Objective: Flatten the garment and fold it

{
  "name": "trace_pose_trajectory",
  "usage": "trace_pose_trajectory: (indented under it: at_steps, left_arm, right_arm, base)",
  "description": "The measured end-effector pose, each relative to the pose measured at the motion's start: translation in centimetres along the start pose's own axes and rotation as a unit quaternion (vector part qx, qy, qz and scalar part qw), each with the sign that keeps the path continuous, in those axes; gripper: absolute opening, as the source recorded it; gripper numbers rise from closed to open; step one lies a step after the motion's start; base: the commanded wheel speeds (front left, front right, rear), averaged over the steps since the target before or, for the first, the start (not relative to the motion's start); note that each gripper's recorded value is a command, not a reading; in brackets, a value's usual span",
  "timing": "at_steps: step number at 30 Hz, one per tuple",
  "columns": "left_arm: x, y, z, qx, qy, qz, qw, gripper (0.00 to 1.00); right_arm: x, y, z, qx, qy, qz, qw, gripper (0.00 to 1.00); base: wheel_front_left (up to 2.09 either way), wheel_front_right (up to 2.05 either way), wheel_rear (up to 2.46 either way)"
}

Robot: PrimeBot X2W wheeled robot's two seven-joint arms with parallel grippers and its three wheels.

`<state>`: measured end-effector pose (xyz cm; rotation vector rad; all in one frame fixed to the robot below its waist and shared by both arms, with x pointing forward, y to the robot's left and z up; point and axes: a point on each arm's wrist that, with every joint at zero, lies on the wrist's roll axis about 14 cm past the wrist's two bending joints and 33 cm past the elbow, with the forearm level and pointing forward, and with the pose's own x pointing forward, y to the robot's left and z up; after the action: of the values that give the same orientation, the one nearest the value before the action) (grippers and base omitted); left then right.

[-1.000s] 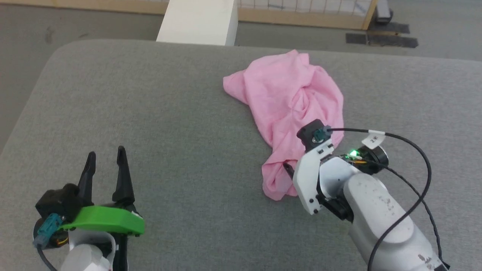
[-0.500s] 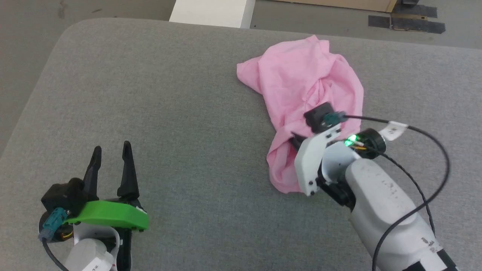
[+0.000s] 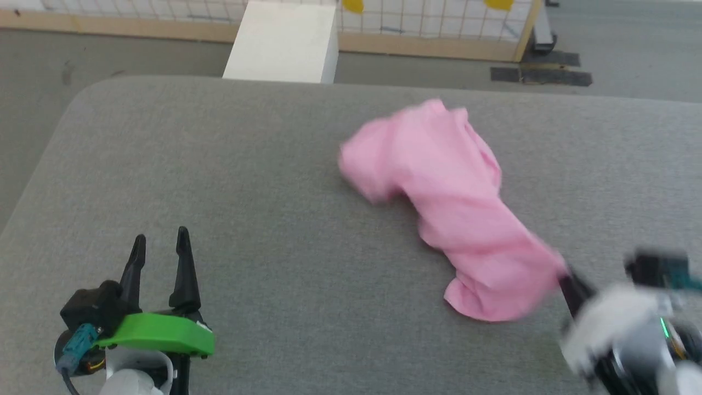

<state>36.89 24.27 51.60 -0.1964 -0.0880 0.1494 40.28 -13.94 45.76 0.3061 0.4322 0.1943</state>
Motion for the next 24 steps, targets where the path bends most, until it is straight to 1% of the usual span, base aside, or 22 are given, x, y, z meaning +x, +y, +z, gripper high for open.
trace_pose_trajectory:
  at_steps: [1, 2, 3, 4, 7, 8, 9, 12, 13, 14, 16, 19, 20, 22, 24]
  left_arm:
    - [-0.1, -0.2, 0.1, -0.001, -0.001, -0.002, 1.000, 1.00]
    - [-0.1, -0.3, 0.2, -0.001, -0.003, -0.004, 1.000, 1.00]
    - [-0.1, -0.5, 0.3, -0.002, -0.004, -0.007, 1.000, 1.00]
    - [-0.1, -0.6, 0.4, -0.003, -0.006, -0.009, 1.000, 1.00]
    - [-0.1, -1.0, 0.4, -0.003, -0.003, -0.015, 1.000, 1.00]
    - [-0.1, -1.2, 0.2, -0.003, 0.001, -0.018, 1.000, 1.00]
    - [-0.1, -1.3, 0.2, -0.003, 0.001, -0.019, 1.000, 1.00]
    - [-0.1, -1.7, 0.0, -0.009, 0.009, -0.025, 1.000, 1.00]
    - [0.0, -2.0, -0.1, -0.014, 0.013, -0.028, 0.999, 1.00]
    - [0.1, -2.4, -0.2, -0.020, 0.017, -0.034, 0.999, 1.00]
    - [0.6, -3.8, -0.3, -0.038, 0.028, -0.054, 0.997, 1.00]
    - [2.7, -7.4, 0.4, -0.055, 0.040, -0.110, 0.992, 1.00]
    - [3.7, -9.2, 0.7, -0.055, 0.047, -0.139, 0.988, 1.00]
    - [5.3, -12.6, 1.1, -0.054, 0.065, -0.189, 0.978, 1.00]
    - [6.3, -16.6, 0.2, -0.042, 0.111, -0.248, 0.961, 1.00]
  right_arm:
    - [-1.5, -1.8, -1.9, -0.003, 0.032, -0.029, 0.999, 0.00]
    - [-2.6, -2.9, -3.2, 0.007, 0.053, -0.046, 0.997, 0.00]
    - [-3.9, -4.1, -4.8, 0.018, 0.079, -0.064, 0.995, 0.00]
    - [-5.2, -5.2, -6.3, 0.012, 0.110, -0.085, 0.990, 0.00]
    - [-7.7, -7.4, -8.9, 0.023, 0.161, -0.123, 0.979, 0.00]
    - [-8.1, -8.0, -9.0, 0.025, 0.160, -0.133, 0.978, 0.09]
    - [-8.2, -8.2, -8.5, 0.033, 0.146, -0.135, 0.979, 1.00]
    - [-7.4, -8.5, -5.9, 0.075, 0.068, -0.128, 0.987, 1.00]
    - [-7.2, -8.8, -4.4, 0.087, 0.030, -0.129, 0.987, 1.00]
    - [-7.2, -9.3, -2.9, 0.090, -0.002, -0.135, 0.987, 1.00]
    - [-7.5, -10.5, -1.1, 0.081, -0.039, -0.153, 0.984, 1.00]
    - [-8.4, -12.4, 0.7, 0.069, -0.066, -0.186, 0.978, 1.00]
    - [-8.7, -12.9, 1.3, 0.065, -0.076, -0.195, 0.976, 1.00]
    - [-9.1, -13.8, 2.5, 0.060, -0.092, -0.210, 0.971, 1.00]
    - [-9.5, -14.5, 3.4, 0.052, -0.103, -0.225, 0.968, 1.00]
  base:
    - [0.00, 0.00, 0.00]
    - [0.00, 0.00, 0.00]
    - [0.00, 0.00, 0.00]
    - [0.00, 0.00, 0.00]
    - [0.00, 0.00, 0.00]
    - [0.00, 0.00, 0.00]
    - [0.00, 0.00, 0.00]
    - [0.00, 0.00, 0.00]
    - [0.00, 0.00, 0.00]
    - [0.00, 0.00, 0.00]
    - [0.00, 0.00, 0.00]
    - [0.00, 0.00, 0.00]
    - [0.00, 0.00, 0.00]
    - [0.00, 0.00, 0.00]
    - [0.00, 0.00, 0.00]
